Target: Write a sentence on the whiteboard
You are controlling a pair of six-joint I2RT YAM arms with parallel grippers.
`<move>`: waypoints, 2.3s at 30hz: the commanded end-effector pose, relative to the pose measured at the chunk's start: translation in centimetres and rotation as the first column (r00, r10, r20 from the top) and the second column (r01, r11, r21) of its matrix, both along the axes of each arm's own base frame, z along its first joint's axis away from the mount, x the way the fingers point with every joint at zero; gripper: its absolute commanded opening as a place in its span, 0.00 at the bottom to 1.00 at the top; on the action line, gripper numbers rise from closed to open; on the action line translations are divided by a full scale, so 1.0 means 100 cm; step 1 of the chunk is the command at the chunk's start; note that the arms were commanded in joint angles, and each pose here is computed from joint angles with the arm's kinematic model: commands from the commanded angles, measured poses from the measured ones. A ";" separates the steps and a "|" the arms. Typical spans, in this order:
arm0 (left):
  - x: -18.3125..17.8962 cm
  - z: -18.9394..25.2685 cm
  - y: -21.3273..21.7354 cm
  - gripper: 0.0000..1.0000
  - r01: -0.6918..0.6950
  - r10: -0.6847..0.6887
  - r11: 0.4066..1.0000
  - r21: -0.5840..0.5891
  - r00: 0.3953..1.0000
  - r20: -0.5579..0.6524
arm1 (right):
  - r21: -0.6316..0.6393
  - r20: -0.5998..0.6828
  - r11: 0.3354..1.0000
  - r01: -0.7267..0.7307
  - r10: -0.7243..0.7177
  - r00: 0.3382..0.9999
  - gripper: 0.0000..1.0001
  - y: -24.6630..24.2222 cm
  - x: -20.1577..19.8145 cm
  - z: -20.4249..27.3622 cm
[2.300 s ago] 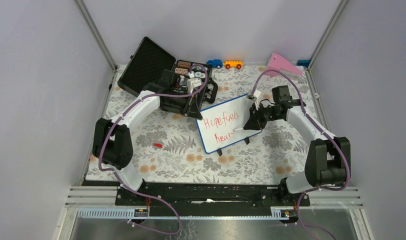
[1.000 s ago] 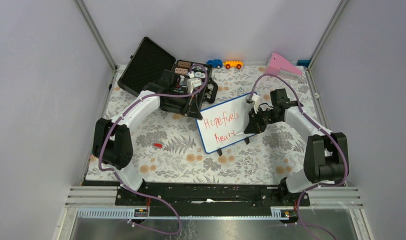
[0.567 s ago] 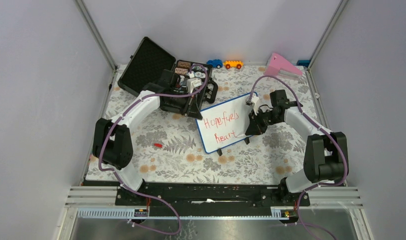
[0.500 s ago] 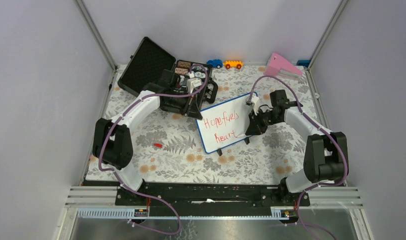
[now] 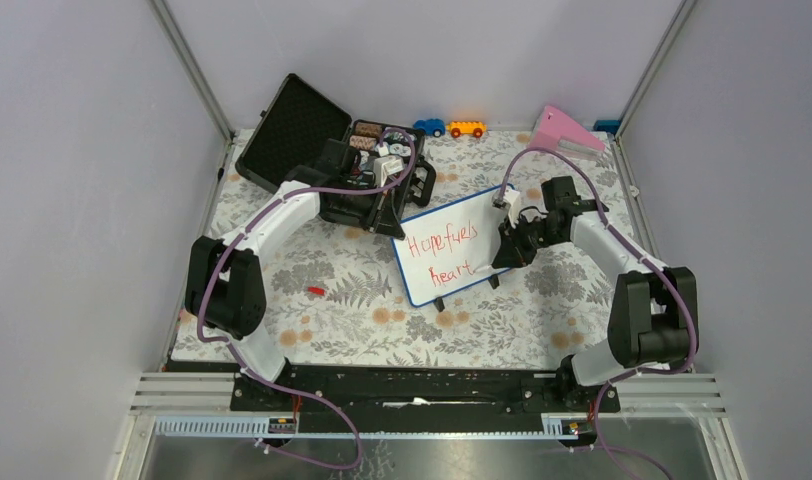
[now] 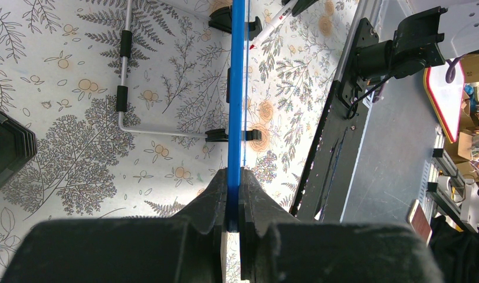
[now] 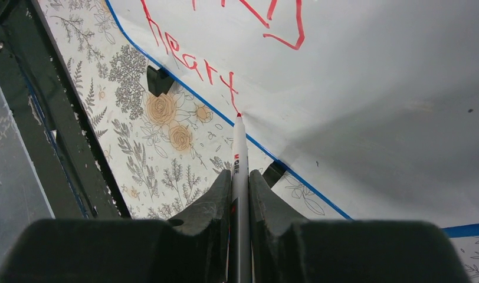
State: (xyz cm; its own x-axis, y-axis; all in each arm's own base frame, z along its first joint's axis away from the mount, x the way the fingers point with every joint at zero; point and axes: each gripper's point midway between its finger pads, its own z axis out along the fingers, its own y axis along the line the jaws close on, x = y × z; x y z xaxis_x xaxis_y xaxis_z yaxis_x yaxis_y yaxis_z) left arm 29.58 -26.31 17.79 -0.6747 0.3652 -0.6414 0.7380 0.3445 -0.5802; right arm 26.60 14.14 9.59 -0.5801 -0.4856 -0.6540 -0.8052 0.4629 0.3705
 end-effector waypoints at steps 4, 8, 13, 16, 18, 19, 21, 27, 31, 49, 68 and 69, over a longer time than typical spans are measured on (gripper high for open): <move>-0.003 -0.002 -0.004 0.00 0.030 -0.031 0.999 0.018 0.998 0.051 | 0.041 0.087 0.999 -0.003 -0.001 0.996 0.00 -0.003 0.009 0.030; -0.002 -0.002 -0.004 0.00 0.030 -0.031 0.999 0.018 0.998 0.050 | 0.055 0.077 0.998 0.012 -0.017 0.997 0.00 -0.007 0.011 0.029; -0.003 -0.002 -0.004 0.00 0.030 -0.031 0.999 0.018 0.998 0.050 | 0.060 0.077 0.998 0.029 -0.033 0.997 0.00 -0.010 0.016 0.030; -0.003 -0.002 -0.004 0.00 0.032 -0.032 0.999 0.017 0.998 0.049 | 0.068 0.071 0.997 0.036 -0.041 0.997 0.00 -0.009 0.020 0.031; -0.002 -0.001 -0.004 0.00 0.031 -0.032 0.999 0.016 0.998 0.051 | 0.077 0.068 0.996 0.038 -0.044 0.997 0.00 -0.008 0.022 0.031; -0.002 -0.001 -0.004 0.00 0.030 -0.030 0.999 0.017 0.998 0.051 | 0.079 0.065 0.996 0.040 -0.045 0.997 0.00 -0.008 0.022 0.031; -0.002 -0.001 -0.004 0.00 0.031 -0.031 0.999 0.016 0.998 0.051 | 0.077 0.067 0.996 0.039 -0.045 0.997 0.00 -0.008 0.023 0.031; -0.002 -0.001 -0.004 0.00 0.032 -0.032 0.999 0.017 0.998 0.050 | 0.075 0.061 0.996 0.040 -0.045 0.997 0.00 -0.008 0.024 0.028; -0.002 -0.001 -0.004 0.00 0.030 -0.030 0.999 0.016 0.998 0.051 | 0.074 0.061 0.996 0.047 -0.051 0.997 0.00 -0.009 0.026 0.027; -0.003 -0.001 -0.003 0.00 0.030 -0.031 0.999 0.019 0.998 0.054 | 0.074 0.054 0.997 0.024 -0.028 0.998 0.00 0.005 0.028 0.024; -0.002 -0.002 -0.004 0.00 0.031 -0.032 0.999 0.018 0.998 0.049 | 0.014 0.055 1.000 0.003 -0.004 0.998 0.00 0.001 0.016 0.011; -0.002 -0.003 -0.004 0.00 0.031 -0.032 0.999 0.019 0.998 0.049 | 0.011 0.052 1.000 0.003 -0.003 0.999 0.00 0.000 0.016 0.009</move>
